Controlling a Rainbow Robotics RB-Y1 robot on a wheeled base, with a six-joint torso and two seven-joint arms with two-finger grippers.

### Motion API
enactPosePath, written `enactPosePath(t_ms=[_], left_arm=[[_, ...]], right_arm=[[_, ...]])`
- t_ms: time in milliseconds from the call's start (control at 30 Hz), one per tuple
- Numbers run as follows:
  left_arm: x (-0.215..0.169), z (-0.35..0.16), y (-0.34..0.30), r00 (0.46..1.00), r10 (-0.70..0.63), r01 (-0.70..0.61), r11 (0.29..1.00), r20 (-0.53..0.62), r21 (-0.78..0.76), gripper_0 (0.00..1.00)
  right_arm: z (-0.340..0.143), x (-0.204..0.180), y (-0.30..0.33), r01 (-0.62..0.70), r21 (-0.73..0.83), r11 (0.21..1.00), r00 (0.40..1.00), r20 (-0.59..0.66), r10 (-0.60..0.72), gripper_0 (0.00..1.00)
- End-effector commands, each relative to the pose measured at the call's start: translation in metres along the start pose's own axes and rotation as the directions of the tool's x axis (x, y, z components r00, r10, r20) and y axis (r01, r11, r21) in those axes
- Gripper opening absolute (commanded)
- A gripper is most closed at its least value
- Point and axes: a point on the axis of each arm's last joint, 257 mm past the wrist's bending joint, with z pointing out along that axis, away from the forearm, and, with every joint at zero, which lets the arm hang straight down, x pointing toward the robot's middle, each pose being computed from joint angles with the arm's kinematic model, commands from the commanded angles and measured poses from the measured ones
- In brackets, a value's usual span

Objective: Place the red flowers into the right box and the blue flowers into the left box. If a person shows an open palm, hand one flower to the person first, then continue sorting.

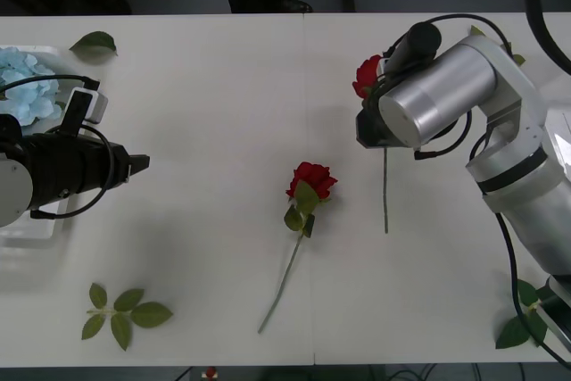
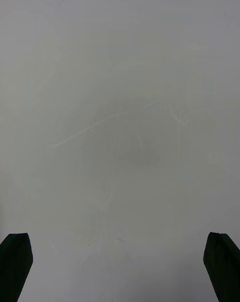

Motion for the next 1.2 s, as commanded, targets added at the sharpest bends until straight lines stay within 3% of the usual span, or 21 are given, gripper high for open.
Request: enactPosePath(t_ms=[33, 267, 467, 733, 933, 1200], left_arm=[[-0.012, -0.006, -0.001, 0.998, 0.060, -0.061, 0.998, 0.029, 0.003, 1.00], [-0.014, -0.006, -0.009, 0.997, 0.068, -0.069, 0.997, 0.038, 0.032, 1.00], [-0.016, -0.002, -0.067, 0.997, 0.067, -0.074, 0.980, 0.045, 0.186, 1.00], [-0.030, -0.008, -0.134, 0.997, 0.041, -0.056, 0.961, 0.059, 0.270, 1.00], [-0.030, -0.004, -0.179, 0.998, 0.034, -0.048, 0.957, 0.055, 0.288, 1.00], [-0.024, 0.009, -0.228, 0.998, 0.033, -0.045, 0.968, 0.050, 0.245, 1.00]], right_arm=[[-0.043, -0.038, -0.023, 0.083, 0.000, 0.997, 0.995, 0.058, -0.083, 0.00], [-0.081, -0.044, -0.095, 0.092, 0.007, 0.996, 0.996, 0.005, -0.092, 0.00], [-0.108, -0.041, -0.153, 0.091, 0.028, 0.995, 0.996, -0.029, -0.090, 0.00], [-0.133, -0.046, -0.219, 0.063, 0.078, 0.995, 0.998, -0.011, -0.062, 0.00], [-0.149, -0.038, -0.288, 0.008, 0.169, 0.986, 1.000, -0.025, -0.004, 0.00], [-0.169, -0.010, -0.394, -0.017, 0.400, 0.916, 0.992, -0.109, 0.066, 0.00]])
